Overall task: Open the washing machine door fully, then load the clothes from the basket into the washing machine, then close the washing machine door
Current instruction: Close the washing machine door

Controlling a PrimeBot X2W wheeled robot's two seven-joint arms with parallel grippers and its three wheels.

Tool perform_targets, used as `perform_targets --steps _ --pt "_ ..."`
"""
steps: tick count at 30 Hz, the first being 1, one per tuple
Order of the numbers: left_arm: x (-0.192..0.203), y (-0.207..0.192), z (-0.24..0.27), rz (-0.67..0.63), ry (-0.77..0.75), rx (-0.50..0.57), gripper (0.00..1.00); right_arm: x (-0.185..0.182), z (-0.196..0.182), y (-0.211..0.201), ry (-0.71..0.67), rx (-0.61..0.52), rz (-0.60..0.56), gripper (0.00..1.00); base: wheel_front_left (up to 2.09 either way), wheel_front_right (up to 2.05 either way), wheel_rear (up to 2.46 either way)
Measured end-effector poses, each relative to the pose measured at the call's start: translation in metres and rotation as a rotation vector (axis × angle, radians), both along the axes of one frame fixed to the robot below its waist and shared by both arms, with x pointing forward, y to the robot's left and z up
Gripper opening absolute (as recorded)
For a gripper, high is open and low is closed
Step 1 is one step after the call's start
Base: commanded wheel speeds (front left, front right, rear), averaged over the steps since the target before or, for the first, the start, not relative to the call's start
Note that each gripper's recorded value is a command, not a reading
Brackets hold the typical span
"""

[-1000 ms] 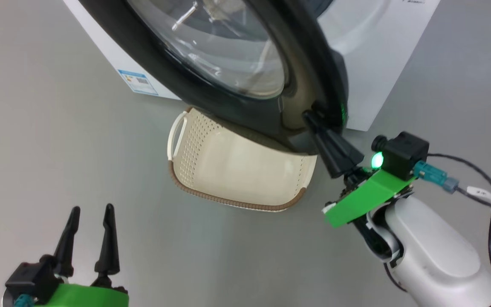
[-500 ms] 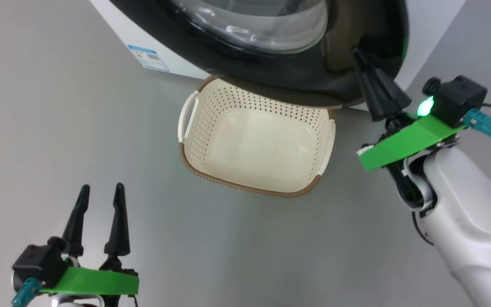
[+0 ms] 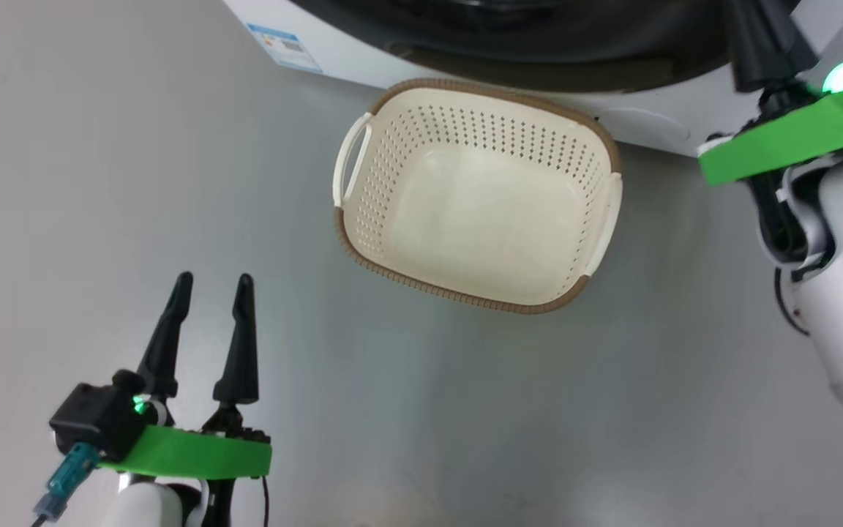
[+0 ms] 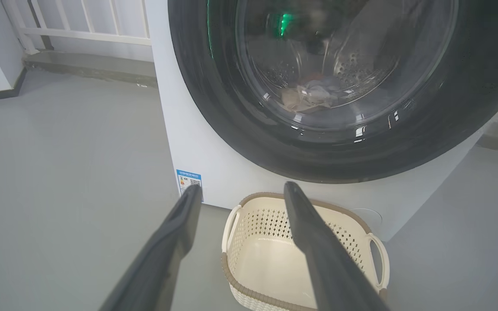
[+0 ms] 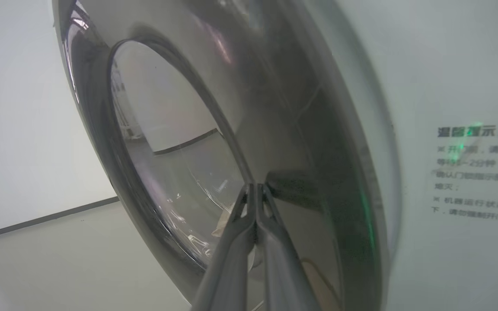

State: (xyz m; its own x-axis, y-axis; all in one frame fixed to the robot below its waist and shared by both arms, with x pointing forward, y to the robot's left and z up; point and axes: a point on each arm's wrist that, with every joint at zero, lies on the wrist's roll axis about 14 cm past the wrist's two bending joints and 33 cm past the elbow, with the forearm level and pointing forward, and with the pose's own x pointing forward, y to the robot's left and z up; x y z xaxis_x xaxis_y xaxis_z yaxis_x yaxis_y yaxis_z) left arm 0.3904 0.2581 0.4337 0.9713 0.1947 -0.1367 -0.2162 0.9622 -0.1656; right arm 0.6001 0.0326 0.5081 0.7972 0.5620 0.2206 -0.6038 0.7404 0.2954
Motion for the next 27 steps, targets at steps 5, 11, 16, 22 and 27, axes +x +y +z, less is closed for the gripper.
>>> perform_targets --steps 5,11,16,22,27 --pt "0.006 -0.001 -0.005 -0.002 0.013 -0.001 1.0 0.019 -0.001 -0.002 -0.015 0.019 -0.025 0.0 0.0 0.0 0.0" --pt "0.013 0.003 -0.011 0.005 0.026 0.005 1.0 0.028 -0.013 0.007 -0.014 0.032 -0.013 0.0 0.0 0.0 0.0" --pt "0.013 0.004 -0.011 0.006 0.024 0.005 1.0 0.027 -0.013 0.009 -0.012 0.03 -0.012 0.0 0.0 0.0 0.0" --pt "0.012 0.003 -0.003 0.003 0.004 0.002 1.0 0.013 -0.005 0.002 -0.009 0.022 -0.018 0.19 0.0 0.0 0.0" --pt "0.006 0.006 0.003 -0.001 -0.009 0.008 1.0 -0.014 -0.014 -0.006 0.038 0.012 -0.026 1.0 0.0 0.0 0.0"
